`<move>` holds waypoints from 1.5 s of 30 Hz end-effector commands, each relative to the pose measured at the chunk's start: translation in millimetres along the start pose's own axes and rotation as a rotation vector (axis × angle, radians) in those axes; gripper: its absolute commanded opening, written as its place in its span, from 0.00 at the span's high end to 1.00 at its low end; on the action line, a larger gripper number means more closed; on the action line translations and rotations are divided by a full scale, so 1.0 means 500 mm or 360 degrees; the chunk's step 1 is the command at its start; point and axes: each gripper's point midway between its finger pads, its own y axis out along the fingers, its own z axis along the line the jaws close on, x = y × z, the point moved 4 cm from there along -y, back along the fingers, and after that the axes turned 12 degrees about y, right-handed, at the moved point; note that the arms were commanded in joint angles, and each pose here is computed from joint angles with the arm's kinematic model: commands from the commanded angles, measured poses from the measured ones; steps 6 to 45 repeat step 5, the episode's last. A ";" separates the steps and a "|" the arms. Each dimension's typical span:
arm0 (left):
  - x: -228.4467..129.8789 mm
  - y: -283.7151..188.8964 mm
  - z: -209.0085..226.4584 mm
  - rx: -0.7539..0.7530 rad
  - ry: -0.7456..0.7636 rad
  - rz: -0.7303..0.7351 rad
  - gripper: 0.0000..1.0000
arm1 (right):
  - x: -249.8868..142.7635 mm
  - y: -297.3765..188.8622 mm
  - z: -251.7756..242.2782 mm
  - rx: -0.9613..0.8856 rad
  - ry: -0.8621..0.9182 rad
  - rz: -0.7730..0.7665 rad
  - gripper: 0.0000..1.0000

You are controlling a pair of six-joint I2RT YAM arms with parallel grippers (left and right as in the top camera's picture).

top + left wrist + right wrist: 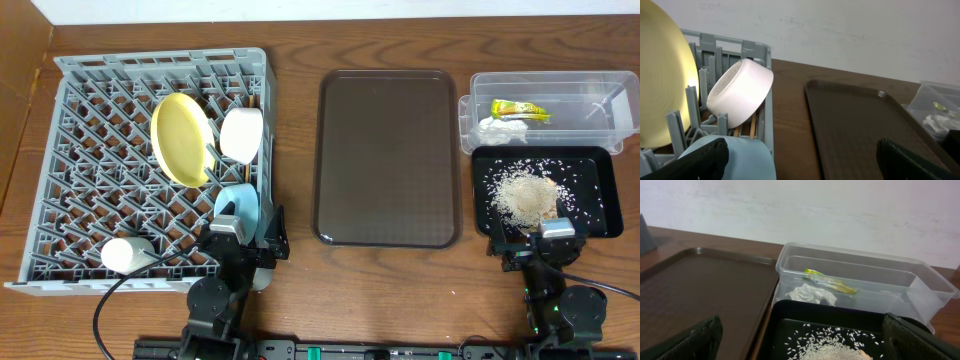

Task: Sort waste into correct bins and load items into the dishwasher

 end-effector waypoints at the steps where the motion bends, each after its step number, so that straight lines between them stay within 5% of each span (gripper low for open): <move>1: -0.026 0.001 0.002 0.0011 0.0005 0.0073 0.05 | -0.001 0.000 -0.004 -0.0016 -0.0015 -0.0004 0.01; 45: -0.026 0.001 0.002 0.0011 0.0005 0.0073 0.05 | -0.001 0.000 -0.004 -0.0016 -0.0015 -0.0004 0.01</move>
